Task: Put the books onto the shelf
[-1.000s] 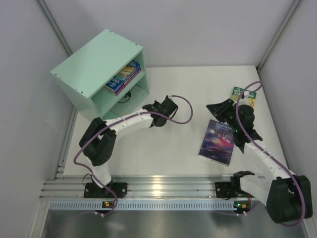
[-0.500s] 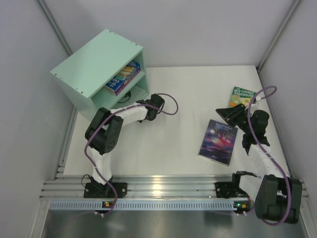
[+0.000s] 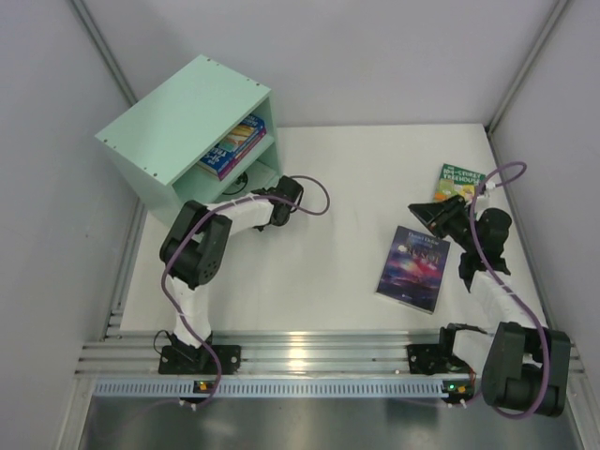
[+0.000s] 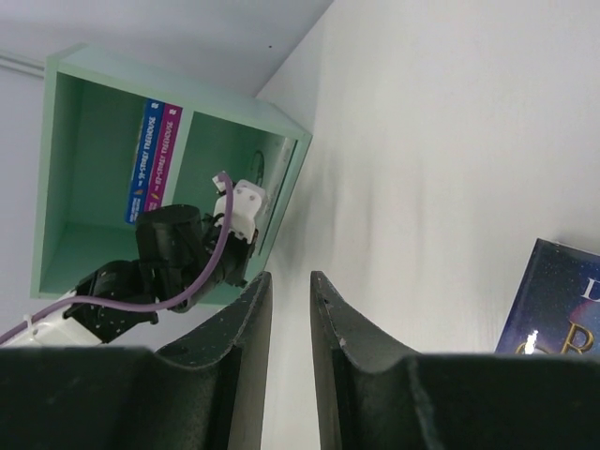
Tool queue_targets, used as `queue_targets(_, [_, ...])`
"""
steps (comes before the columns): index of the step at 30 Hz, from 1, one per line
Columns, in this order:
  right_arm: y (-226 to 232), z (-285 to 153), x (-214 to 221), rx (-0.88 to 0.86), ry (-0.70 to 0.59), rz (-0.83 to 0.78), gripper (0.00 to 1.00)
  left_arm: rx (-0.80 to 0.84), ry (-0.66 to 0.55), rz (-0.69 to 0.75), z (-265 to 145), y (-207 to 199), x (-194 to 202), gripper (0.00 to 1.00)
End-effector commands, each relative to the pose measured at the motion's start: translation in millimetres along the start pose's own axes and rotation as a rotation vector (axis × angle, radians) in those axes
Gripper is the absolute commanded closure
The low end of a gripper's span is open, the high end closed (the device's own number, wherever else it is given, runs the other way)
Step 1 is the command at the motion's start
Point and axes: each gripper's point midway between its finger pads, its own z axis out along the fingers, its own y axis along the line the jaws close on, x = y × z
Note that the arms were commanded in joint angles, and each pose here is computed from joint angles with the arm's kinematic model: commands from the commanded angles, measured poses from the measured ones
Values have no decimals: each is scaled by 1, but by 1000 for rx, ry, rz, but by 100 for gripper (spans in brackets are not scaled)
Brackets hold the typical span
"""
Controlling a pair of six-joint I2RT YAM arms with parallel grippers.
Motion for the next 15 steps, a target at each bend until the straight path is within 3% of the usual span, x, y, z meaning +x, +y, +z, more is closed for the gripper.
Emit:
queue_targets(1, [8, -1, -12, -44, -35, -42, 77, 1, -12, -1, 7, -5, -6, 100])
queue_targets(15, [3, -1, -14, -38, -44, -31, 77, -7, 8, -20, 17, -2, -3, 100])
